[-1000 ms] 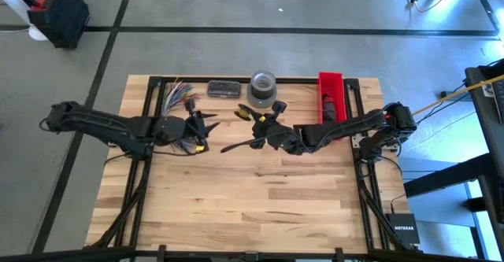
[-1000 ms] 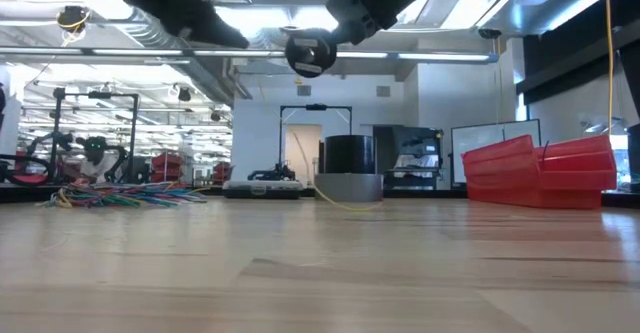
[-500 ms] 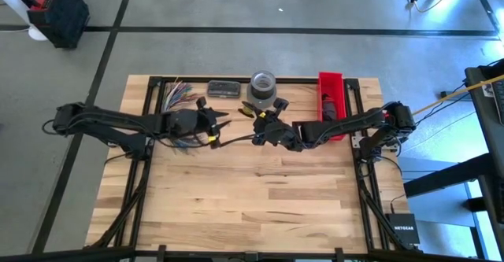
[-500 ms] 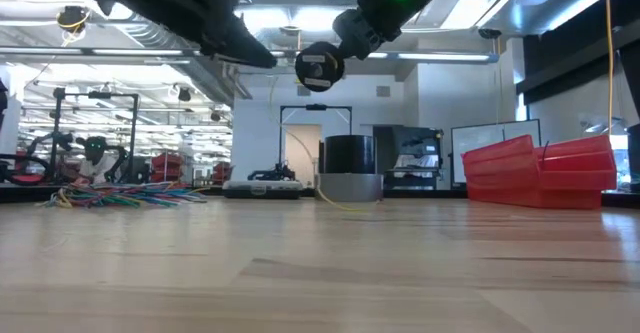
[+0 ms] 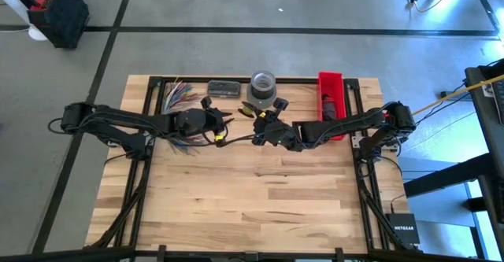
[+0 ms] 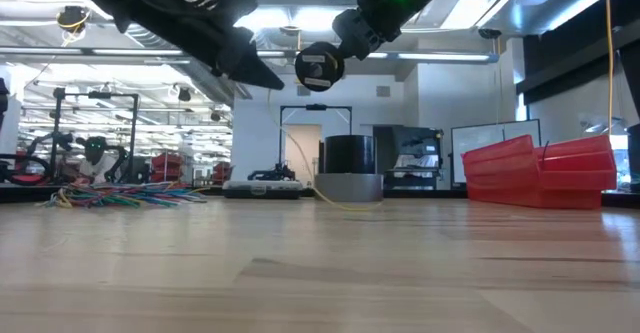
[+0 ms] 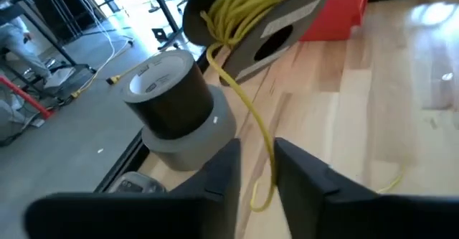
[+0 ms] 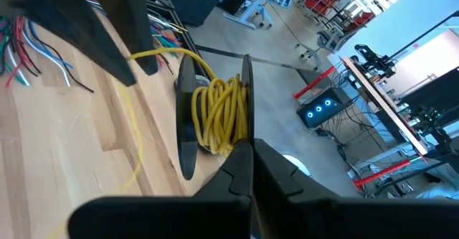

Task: Coil cords
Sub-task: Uncoil the yellow wire from the spool

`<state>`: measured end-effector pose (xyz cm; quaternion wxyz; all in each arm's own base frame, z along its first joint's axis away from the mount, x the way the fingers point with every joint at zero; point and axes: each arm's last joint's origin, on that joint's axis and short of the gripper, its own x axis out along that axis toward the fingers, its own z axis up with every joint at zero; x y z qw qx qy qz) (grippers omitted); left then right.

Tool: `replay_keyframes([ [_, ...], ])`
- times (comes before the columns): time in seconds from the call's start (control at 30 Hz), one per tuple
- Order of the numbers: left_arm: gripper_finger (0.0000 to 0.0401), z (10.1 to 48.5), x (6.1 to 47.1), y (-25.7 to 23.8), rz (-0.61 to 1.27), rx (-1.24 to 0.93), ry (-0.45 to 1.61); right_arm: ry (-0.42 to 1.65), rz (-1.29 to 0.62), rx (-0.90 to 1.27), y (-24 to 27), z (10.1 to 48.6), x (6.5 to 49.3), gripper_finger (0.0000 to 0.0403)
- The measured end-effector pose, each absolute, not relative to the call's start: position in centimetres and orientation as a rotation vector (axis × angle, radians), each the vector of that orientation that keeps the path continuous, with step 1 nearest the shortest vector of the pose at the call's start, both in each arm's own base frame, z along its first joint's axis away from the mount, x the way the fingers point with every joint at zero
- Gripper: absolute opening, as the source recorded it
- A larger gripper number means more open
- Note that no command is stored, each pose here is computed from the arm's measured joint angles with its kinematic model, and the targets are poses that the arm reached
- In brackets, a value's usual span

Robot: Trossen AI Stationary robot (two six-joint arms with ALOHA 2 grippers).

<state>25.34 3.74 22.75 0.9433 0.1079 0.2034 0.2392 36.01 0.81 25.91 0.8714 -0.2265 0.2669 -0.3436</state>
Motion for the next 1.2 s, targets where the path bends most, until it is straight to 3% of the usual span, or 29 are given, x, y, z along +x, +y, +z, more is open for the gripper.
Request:
replay_keyframes([
  [0.13,0.0012,22.7,25.3,4.2,0.499,0.244,0.424,0.556,-0.715,-0.472,0.8,25.9,36.0,0.0001],
  [0.5,0.0002,19.5,26.4,6.0,0.526,0.233,0.559,0.412,-0.579,-0.371,1.2,26.9,36.8,0.0001],
  [0.77,0.0002,18.9,30.5,3.8,0.093,0.177,0.468,0.403,-0.629,-0.36,-0.2,27.1,36.9,0.0001],
  [0.93,0.0002,20.6,31.7,0.2,-0.089,0.292,0.47,0.497,-0.655,-0.391,-0.9,26.3,36.5,0.0001],
  [1.07,0.0004,24.3,30.5,-2.1,0.013,0.376,0.429,0.563,-0.681,-0.423,-0.9,25.7,36.2,0.0001],
  [1.2,0.0002,27.4,27.3,-3.2,0.275,0.453,0.421,0.595,-0.678,-0.427,-0.9,25.4,36.0,0.0001],
])
